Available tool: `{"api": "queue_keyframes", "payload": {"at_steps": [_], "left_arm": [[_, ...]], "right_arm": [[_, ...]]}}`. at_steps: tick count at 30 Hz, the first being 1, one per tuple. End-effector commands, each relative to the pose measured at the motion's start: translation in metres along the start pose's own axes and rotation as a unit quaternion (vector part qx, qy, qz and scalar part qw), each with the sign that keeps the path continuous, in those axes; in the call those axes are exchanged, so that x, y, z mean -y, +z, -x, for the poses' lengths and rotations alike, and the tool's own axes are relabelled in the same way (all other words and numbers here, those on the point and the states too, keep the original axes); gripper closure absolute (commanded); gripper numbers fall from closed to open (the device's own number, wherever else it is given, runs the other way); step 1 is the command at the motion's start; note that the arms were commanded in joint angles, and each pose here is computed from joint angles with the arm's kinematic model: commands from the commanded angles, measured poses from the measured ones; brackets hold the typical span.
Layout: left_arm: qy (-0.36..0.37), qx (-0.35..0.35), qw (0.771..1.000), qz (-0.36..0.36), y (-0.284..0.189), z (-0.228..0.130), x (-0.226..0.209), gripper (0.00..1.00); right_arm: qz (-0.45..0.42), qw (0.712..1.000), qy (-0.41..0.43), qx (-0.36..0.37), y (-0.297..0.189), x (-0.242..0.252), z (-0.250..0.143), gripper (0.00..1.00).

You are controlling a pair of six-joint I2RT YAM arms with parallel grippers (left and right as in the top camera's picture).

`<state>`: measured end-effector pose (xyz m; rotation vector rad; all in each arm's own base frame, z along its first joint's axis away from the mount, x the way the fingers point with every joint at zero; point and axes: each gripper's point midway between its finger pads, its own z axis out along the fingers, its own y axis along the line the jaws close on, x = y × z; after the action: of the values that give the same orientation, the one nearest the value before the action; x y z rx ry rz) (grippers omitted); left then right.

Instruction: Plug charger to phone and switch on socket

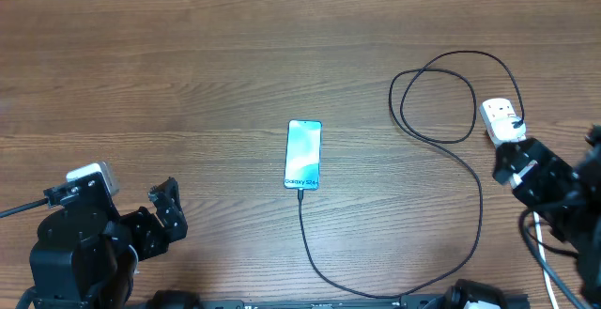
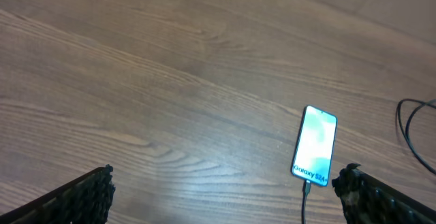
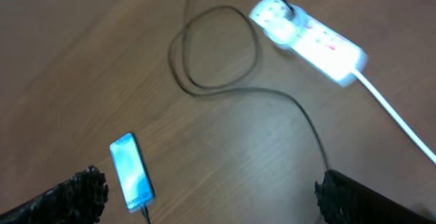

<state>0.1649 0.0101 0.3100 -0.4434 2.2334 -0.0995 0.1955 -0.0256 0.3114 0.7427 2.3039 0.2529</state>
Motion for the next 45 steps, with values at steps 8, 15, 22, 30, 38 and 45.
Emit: {"api": "queue_keyframes", "payload": {"at_steps": [8, 15, 22, 30, 38, 45], "left_arm": [[-0.004, 0.001, 1.0, 0.003, 0.0, 0.0, -0.001, 0.0], [-0.004, 0.001, 1.0, 0.003, 0.0, 0.0, -0.001, 0.0], [-0.004, 0.001, 1.0, 0.003, 0.0, 0.0, -0.001, 0.0], [-0.004, 0.001, 1.0, 0.003, 0.0, 0.0, -0.001, 0.0], [-0.004, 0.001, 1.0, 0.003, 0.0, 0.0, -0.001, 0.0], [-0.004, 0.001, 1.0, 0.003, 0.0, 0.0, -0.001, 0.01]], "right_arm": [[0.194, 0.964, -0.105, 0.147, 0.038, -0.034, -0.033, 0.0], [0.29, 0.905, -0.141, 0.278, 0.029, -0.051, -0.034, 0.0], [0.341, 0.856, -0.134, 0.364, 0.023, -0.053, -0.033, 0.0], [0.363, 0.825, -0.132, 0.414, 0.029, -0.05, -0.034, 0.0], [0.35, 0.811, -0.116, 0.454, 0.048, -0.037, -0.032, 0.0], [0.333, 0.819, -0.098, 0.456, 0.058, -0.028, -0.03, 0.0]]}}
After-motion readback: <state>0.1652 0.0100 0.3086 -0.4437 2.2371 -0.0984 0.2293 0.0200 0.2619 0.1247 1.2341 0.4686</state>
